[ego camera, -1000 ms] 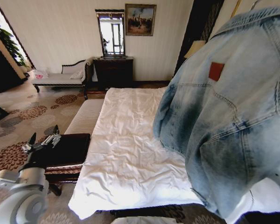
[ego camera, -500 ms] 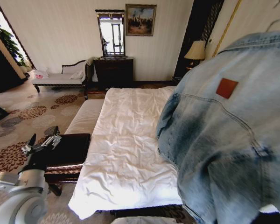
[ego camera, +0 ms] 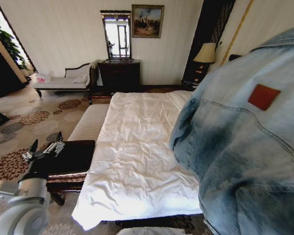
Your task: Pick up the clothes from the bed and hang them on the clothes hanger.
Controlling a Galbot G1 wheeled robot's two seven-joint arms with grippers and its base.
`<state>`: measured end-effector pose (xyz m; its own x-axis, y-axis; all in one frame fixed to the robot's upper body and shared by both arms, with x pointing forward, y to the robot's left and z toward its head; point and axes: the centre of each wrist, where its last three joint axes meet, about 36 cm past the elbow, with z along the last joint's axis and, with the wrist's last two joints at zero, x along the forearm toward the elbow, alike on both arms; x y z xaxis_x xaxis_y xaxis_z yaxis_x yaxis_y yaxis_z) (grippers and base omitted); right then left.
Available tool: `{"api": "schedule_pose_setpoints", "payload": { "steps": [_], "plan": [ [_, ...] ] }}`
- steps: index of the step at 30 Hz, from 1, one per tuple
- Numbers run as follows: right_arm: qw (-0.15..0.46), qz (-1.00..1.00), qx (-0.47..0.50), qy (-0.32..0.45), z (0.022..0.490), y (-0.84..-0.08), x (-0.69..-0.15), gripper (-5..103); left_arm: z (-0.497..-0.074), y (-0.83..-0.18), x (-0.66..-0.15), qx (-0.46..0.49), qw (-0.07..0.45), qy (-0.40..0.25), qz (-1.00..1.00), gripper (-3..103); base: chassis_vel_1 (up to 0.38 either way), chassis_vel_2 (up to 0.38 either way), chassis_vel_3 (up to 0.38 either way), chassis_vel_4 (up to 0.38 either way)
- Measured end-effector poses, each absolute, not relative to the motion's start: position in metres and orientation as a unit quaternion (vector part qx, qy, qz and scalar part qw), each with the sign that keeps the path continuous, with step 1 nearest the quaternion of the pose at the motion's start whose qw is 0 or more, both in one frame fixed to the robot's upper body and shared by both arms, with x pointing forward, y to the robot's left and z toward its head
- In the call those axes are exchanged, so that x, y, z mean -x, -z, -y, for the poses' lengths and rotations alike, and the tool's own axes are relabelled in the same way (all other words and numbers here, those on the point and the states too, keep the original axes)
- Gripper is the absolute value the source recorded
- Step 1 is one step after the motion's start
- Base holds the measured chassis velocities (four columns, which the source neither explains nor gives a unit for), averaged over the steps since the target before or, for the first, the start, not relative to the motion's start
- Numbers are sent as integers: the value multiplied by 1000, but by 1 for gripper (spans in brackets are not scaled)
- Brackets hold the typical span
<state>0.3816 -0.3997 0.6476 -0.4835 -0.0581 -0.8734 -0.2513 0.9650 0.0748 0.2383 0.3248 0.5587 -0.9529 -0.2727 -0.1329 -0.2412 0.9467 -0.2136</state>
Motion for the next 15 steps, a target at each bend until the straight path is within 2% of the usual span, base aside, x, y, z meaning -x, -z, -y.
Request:
{"api": "schedule_pose_setpoints", "payload": {
  "steps": [15],
  "plan": [
    [498, -860, 67, -86, 393, -613, -345, 16, -322, -556, -238, 122, 75, 101, -985, 100, 0, 0, 0, 0]
  ]
}}
